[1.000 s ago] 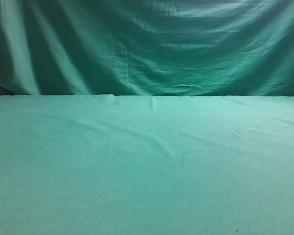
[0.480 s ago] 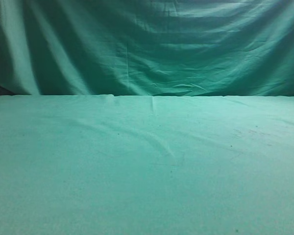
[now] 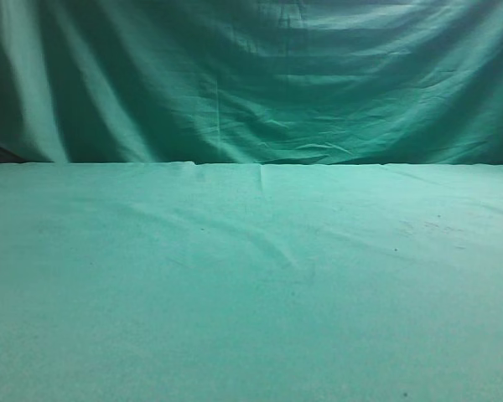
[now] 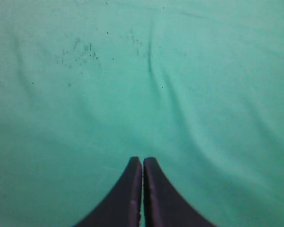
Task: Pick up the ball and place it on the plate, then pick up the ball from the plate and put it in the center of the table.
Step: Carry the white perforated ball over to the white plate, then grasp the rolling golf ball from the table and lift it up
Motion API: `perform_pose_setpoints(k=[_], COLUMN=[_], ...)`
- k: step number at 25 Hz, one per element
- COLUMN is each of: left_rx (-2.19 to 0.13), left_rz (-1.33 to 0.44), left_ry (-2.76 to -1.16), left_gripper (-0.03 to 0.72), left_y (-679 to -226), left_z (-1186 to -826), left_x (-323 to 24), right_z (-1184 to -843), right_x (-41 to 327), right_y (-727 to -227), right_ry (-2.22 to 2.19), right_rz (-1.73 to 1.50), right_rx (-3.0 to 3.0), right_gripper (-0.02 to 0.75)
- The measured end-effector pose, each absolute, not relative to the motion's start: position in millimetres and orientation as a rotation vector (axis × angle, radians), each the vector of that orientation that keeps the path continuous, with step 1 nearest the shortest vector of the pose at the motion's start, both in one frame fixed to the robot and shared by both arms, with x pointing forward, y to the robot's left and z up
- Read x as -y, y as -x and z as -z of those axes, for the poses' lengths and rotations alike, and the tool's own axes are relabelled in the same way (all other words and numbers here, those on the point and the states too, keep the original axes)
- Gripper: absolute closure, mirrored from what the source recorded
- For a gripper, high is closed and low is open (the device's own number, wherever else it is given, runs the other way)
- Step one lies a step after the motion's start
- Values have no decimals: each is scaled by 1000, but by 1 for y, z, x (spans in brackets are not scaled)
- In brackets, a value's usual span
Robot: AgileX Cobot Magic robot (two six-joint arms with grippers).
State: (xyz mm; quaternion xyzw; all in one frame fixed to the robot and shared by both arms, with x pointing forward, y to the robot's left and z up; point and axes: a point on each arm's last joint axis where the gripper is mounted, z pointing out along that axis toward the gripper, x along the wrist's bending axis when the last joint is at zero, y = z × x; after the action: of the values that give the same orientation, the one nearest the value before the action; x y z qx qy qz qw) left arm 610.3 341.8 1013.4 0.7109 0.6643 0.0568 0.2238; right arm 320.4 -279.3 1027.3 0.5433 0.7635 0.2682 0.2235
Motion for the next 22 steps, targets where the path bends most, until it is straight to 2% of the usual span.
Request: perform_pose_setpoints(k=[4,5,6,7,10,17,22], left_rx=[-1667,-1621,-1580,-1548,-1471,-1326,-1175], left_rz=[-43,-23,13,35,13,-270,-363], left_ry=[-1950,-1947,-1947,-1943,-1932,-2108,-2063], left_gripper=[337,405,517,587,688,688,688], left_y=[-618,-619,-619,-619,-618,-575,-536], left_z=[-1055,-1064,-1073,-1079,-1101,-1158,-1187], left_x=[-329,-326,-322,-319,-306,-250,-217], right_z=[-1027,-1028,-1030,-1032,-1038,-1044,-1042], right_x=[279,279,279,279,280,281,283], right_y=[-320,-320,-319,-318,-315,-309,-305], right_ry=[-1505,-1507,-1509,-1512,-1520,-1546,-1558], right_rz=[-745,-741,-737,-731,-708,-650,-579], right_rx=[-2110,-2115,-2120,-2127,-2149,-2202,-2236], right_gripper=[738,738,738,738,738,738,738])
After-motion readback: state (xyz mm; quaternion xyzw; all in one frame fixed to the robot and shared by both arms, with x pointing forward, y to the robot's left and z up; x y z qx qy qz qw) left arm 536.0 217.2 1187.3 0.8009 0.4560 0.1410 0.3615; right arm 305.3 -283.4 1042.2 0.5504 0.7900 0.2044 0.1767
